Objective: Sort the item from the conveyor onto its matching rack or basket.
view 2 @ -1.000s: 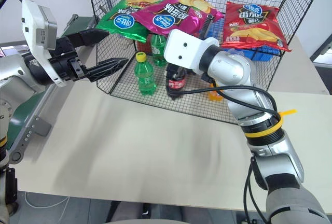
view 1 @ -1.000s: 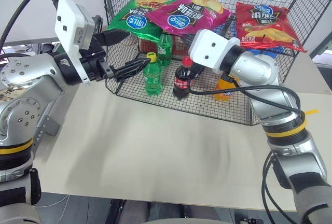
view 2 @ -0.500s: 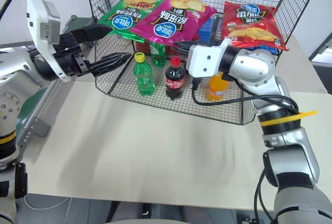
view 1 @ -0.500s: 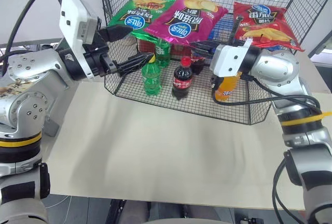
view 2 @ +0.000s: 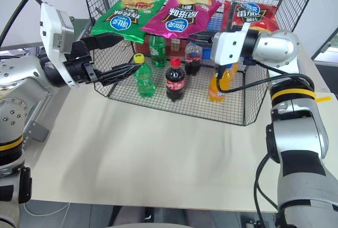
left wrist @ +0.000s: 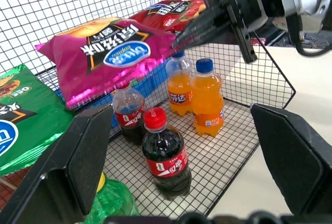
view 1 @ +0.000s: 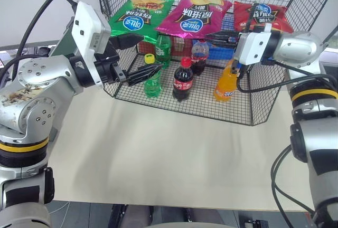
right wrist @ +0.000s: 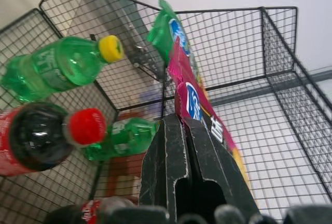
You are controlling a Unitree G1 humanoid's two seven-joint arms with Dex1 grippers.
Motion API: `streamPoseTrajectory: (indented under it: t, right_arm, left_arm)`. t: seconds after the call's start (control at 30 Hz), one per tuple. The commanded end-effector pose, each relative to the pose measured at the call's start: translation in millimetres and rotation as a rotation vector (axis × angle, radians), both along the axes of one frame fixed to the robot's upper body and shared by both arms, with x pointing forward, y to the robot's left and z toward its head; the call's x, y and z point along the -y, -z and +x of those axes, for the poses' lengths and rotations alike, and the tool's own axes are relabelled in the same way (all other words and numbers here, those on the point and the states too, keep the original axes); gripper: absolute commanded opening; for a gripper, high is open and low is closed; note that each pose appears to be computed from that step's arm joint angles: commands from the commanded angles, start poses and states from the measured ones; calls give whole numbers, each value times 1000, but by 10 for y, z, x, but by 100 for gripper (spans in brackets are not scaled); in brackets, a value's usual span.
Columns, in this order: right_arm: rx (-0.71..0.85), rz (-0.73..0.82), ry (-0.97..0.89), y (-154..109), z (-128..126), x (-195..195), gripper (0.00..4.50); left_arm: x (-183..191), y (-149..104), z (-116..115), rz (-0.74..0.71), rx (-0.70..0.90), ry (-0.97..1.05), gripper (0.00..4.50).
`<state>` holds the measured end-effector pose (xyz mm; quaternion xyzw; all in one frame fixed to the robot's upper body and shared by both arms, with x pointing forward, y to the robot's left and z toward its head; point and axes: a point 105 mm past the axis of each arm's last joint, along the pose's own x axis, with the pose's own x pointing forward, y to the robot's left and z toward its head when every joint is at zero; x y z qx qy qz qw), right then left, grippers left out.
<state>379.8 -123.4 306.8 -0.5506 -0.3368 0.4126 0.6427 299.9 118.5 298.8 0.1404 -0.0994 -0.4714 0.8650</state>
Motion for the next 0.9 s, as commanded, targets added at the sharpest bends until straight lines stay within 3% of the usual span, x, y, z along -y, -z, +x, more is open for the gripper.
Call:
streamPoseTrajectory:
  t: [0.03,0.3,0.4,0.6,0.77,0.9]
  right_arm:
    - [7,56,-27,-140,-35,31,84]
    - [22,105,-71,-216,-202,116,368]
    - [2,160,-83,-216,-328,126,446]
    - [-243,358,45,-172,-631,170,446]
    - [-300,569,174,-294,-737,244,446]
    - [-316,624,210,-284,-775,225,446]
  left_arm:
    - [-19,-132,-40,-8,65,-4,450]
    - [-117,-99,-18,-4,58,-47,450]
    - [-207,-81,13,1,54,-92,450]
    - [-573,-117,82,49,60,-235,450]
    - [-674,-137,128,56,110,-266,450]
    - [-618,-79,191,57,98,-239,450]
